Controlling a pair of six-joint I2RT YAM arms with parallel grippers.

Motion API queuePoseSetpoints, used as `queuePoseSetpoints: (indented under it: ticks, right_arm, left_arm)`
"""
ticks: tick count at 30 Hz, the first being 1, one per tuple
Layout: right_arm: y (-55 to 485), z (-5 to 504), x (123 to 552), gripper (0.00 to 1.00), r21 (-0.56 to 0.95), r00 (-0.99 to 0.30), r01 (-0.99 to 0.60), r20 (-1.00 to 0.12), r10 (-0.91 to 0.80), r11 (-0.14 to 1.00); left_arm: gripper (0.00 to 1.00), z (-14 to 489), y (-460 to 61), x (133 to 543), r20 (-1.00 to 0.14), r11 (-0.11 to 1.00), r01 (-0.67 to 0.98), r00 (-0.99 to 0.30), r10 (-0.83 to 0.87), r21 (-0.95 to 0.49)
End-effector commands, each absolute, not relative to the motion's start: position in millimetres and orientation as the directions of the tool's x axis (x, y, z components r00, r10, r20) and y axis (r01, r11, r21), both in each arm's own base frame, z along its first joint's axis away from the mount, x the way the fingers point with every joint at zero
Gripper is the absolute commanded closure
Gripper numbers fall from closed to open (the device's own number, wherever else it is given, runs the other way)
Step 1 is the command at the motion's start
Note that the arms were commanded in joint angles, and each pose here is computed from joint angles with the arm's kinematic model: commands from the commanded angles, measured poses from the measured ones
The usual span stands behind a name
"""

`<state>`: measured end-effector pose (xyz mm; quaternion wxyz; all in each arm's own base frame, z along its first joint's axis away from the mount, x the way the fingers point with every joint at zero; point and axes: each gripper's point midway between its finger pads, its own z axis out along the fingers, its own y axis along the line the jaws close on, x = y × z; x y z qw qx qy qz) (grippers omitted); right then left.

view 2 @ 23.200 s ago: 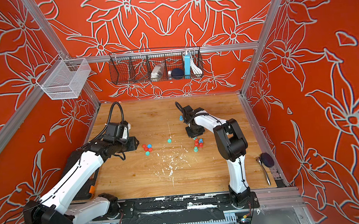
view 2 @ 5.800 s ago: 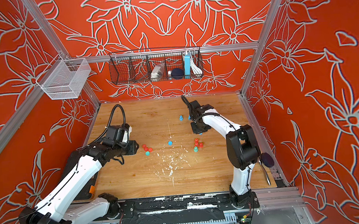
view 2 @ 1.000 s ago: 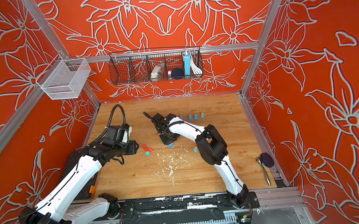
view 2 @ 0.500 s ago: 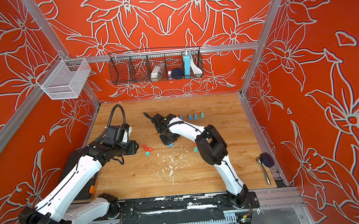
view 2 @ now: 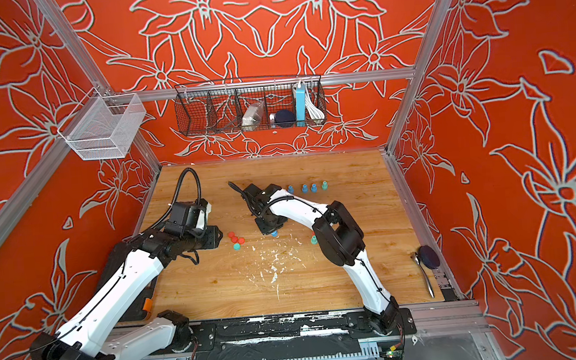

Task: Close the stamp cap
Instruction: Place the stamp at the center of the board.

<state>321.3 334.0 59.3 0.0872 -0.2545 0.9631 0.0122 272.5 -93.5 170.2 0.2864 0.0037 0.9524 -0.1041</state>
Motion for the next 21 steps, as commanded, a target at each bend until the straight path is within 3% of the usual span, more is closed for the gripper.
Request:
queuePoseSetpoints:
  ticks: [1,21]
  right_arm:
    - [330,48,315,0.92,-0.042,-0.863,-0.484,-0.14,-0.485,0.874]
    - [328,37,319,0.93,-0.052,-0.865,-0.484,-0.126,-0.486,0.874]
  left_arm:
    - [0.57,170,-89,270,-0.552,0.981,0.068,-0.833,-0.044,-0.181]
    - [0.57,169,-88,270,-0.551,0.982,0.066,-0.833,-0.044,-0.178]
